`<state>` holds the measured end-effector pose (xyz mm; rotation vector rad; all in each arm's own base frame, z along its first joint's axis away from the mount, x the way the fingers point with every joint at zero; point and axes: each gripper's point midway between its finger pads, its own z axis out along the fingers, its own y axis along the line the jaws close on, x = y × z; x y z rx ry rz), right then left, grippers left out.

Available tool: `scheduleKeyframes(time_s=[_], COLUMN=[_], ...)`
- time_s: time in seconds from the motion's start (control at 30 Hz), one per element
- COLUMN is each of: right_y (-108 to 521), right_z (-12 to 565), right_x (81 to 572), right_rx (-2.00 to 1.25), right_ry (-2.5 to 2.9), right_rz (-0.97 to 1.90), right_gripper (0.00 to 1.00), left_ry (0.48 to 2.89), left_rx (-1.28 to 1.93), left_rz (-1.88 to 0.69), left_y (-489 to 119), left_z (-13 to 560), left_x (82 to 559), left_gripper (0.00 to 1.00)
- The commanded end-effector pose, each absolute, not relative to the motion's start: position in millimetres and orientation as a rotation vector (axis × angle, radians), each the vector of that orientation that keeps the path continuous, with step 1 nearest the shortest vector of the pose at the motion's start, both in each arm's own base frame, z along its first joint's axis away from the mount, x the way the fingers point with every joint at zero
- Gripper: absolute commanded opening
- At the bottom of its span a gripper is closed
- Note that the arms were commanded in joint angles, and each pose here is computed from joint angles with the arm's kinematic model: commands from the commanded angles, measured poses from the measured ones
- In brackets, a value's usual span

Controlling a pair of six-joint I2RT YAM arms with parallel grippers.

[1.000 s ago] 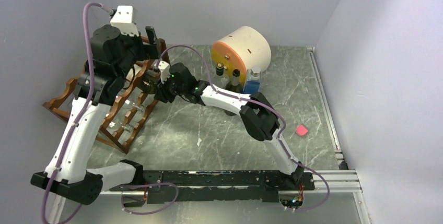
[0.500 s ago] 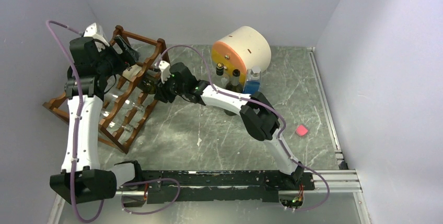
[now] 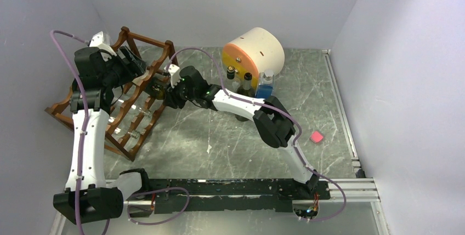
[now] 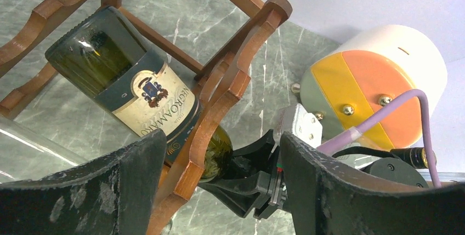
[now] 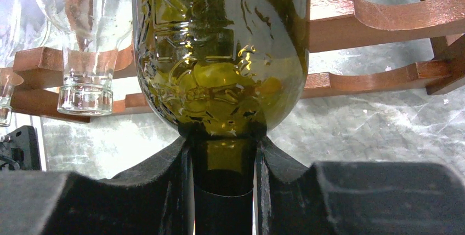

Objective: Put the wine bottle on the wine rack

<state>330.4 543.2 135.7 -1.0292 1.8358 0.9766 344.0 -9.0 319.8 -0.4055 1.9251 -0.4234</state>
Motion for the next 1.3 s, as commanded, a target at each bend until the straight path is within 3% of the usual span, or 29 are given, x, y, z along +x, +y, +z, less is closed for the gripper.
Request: scheduleKeyframes(time_s=[0.0, 0.23, 0.83, 1.27], right_y=[555.0, 569.0, 584.4, 586.7], right_z=[226.1, 229.0, 197.1, 184.8], right_x=[353.2, 361.2, 362.7, 367.6], right_rx=[-0.929, -0.959, -1.018, -1.028], right_ry=[1.615, 1.622, 1.699, 1.69], right_rz=[0.994, 0.951, 0.819, 0.795], right_gripper=[0.15, 0.23, 0.29, 0.45], left_ry=[1.863, 1.852, 1.803, 1.798], left_rx=[-0.346, -0.369, -0.394, -0.338], left_rz=[-0.426, -0.358, -0.285, -0.321], left_y=[-11.1, -1.8, 4.6, -7.2], left_z=[342.1, 349.8, 385.5, 395.9], left_x=[342.0, 337.6, 320.0, 314.7], left_gripper=[0.79, 0.79, 0.81, 0.81])
